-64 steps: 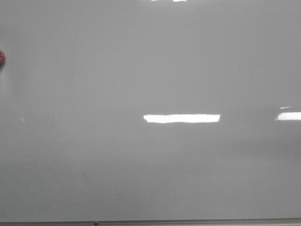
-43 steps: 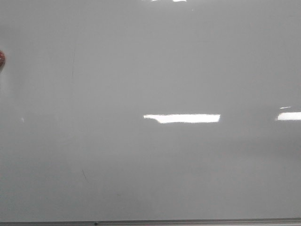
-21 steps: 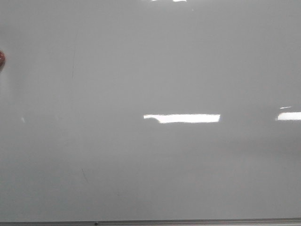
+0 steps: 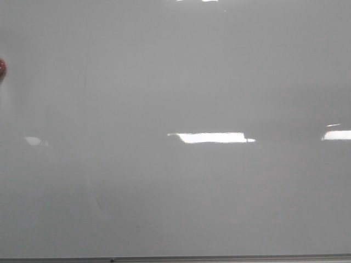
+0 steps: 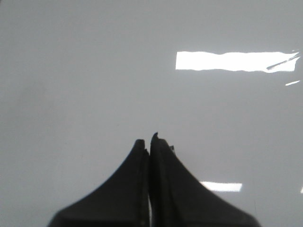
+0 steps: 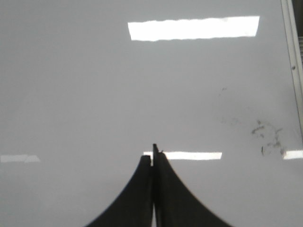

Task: Write number 8 on whiteboard

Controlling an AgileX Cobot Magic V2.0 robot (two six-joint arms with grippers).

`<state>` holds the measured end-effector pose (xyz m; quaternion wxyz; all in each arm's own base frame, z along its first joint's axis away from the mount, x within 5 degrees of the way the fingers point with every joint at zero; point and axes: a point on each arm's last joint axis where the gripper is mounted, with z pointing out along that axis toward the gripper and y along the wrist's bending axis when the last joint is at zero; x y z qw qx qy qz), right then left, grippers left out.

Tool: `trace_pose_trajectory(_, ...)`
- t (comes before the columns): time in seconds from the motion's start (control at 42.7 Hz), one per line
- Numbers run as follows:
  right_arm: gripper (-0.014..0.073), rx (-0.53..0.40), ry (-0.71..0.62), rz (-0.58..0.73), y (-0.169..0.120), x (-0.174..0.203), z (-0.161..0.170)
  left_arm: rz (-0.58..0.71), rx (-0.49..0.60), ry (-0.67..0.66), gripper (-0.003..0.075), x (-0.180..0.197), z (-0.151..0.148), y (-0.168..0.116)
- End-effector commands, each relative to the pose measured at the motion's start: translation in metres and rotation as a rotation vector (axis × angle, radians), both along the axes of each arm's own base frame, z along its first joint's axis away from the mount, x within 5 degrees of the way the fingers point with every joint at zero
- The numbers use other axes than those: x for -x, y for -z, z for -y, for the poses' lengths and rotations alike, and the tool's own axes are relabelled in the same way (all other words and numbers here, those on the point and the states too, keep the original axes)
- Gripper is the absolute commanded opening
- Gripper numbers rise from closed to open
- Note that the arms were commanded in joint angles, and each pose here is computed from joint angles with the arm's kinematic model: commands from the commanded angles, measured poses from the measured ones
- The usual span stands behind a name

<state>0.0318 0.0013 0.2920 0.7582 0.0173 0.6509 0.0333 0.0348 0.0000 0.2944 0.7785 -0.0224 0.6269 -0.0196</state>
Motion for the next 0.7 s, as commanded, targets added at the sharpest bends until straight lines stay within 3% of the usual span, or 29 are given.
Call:
trace_pose_trajectory(0.0, -0.0069, -0.002, -0.003, 0.054, -0.039, 0.004, 0.000, 0.033, 0.001, -0.001, -0.0021, 0.002, 0.000, -0.037)
trace_pose_trajectory(0.164, -0.0069, 0.000, -0.007, 0.002, -0.075, -0.003, -0.001, -0.035, 0.000, 0.004, -0.0021, -0.005, 0.000, -0.072)
trace_pose_trajectory(0.351, -0.0069, 0.005, -0.015, -0.174, -0.098, -0.026, -0.001, -0.163, -0.001, 0.011, -0.0021, -0.021, 0.001, -0.098)
trace_pose_trajectory(0.679, -0.0069, 0.007, -0.018, -0.432, -0.081, -0.080, -0.002, -0.431, 0.004, 0.016, -0.0021, -0.065, 0.000, -0.073)
